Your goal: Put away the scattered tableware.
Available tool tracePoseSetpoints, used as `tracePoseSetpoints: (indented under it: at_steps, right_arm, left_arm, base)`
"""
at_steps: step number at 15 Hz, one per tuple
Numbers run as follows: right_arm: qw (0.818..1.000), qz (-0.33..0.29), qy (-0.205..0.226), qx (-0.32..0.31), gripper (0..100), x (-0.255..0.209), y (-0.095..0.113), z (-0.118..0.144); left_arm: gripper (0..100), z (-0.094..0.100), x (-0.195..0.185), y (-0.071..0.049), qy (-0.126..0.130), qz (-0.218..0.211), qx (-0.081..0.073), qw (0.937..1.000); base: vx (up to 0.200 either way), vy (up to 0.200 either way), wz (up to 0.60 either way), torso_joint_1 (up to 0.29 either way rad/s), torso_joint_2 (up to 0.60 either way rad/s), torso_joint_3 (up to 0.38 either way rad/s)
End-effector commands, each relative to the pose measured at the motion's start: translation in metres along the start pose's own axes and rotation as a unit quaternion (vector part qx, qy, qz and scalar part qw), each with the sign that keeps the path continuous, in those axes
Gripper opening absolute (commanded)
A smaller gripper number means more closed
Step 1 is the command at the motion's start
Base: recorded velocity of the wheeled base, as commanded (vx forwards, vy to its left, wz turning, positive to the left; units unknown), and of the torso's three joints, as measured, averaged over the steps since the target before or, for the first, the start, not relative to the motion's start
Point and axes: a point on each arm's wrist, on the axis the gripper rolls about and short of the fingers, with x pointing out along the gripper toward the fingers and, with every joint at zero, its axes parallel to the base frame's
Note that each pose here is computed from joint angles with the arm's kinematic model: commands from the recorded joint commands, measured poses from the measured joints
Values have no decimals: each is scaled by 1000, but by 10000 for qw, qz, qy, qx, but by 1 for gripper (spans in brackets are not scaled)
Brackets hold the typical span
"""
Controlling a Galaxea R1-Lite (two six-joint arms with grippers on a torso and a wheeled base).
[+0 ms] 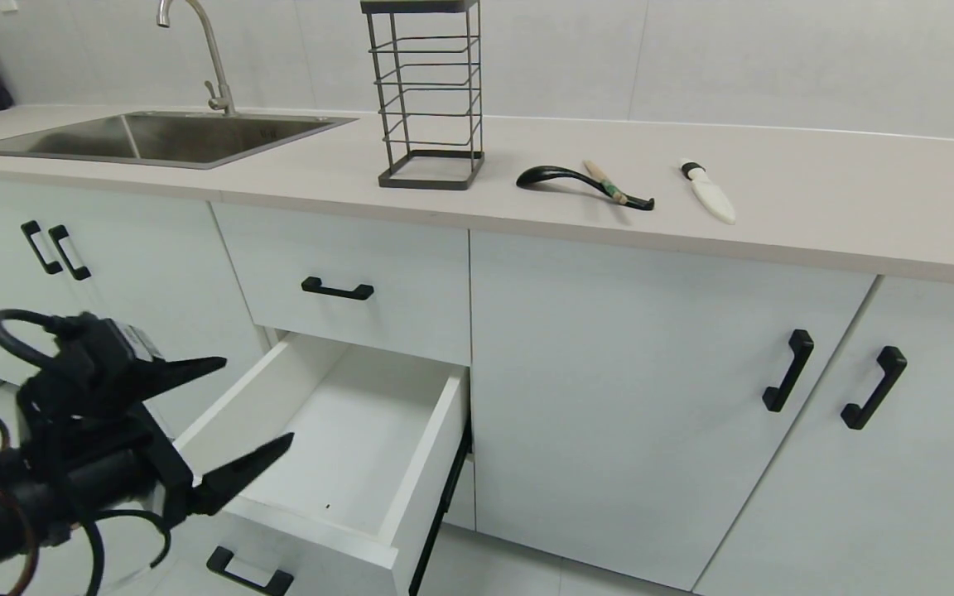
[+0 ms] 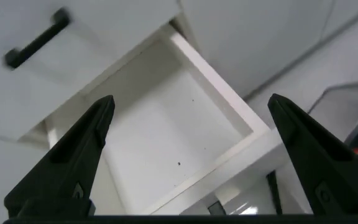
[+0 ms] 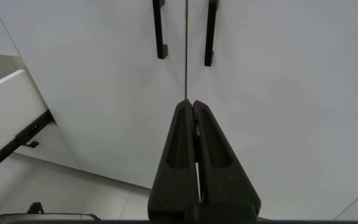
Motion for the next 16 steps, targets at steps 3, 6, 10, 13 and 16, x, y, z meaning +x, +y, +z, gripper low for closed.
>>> tracePoseSetpoints:
  at_steps: [3, 6, 10, 13, 16]
  right_arm:
    - [10000, -9, 1, 0, 0, 0, 0, 0]
    - [10000, 6, 1, 0, 0, 0, 0, 0]
    - [10000, 6, 8, 0, 0, 0, 0, 0]
    - [10000, -2, 8, 7, 0, 0, 0, 0]
    - [10000, -2, 8, 0, 0, 0, 0, 0]
  left_arm:
    - [100, 0, -35, 21, -703, 1060, -233, 9916]
    - [100, -18, -69, -6, -869, 1356, -145, 9868]
    - [100, -37, -111, -48, -1573, 1609, 137, 9743]
    - [100, -61, -145, -85, -2099, 1844, 202, 9600]
    - [100, -76, -151, -96, -2182, 1588, 257, 9626]
  base:
    - [0, 0, 0, 0, 0, 0]
    - [0, 0, 0, 0, 0, 0]
    - [0, 0, 0, 0, 0, 0]
    - [0, 0, 0, 0, 0, 0]
    - [0, 0, 0, 0, 0, 0]
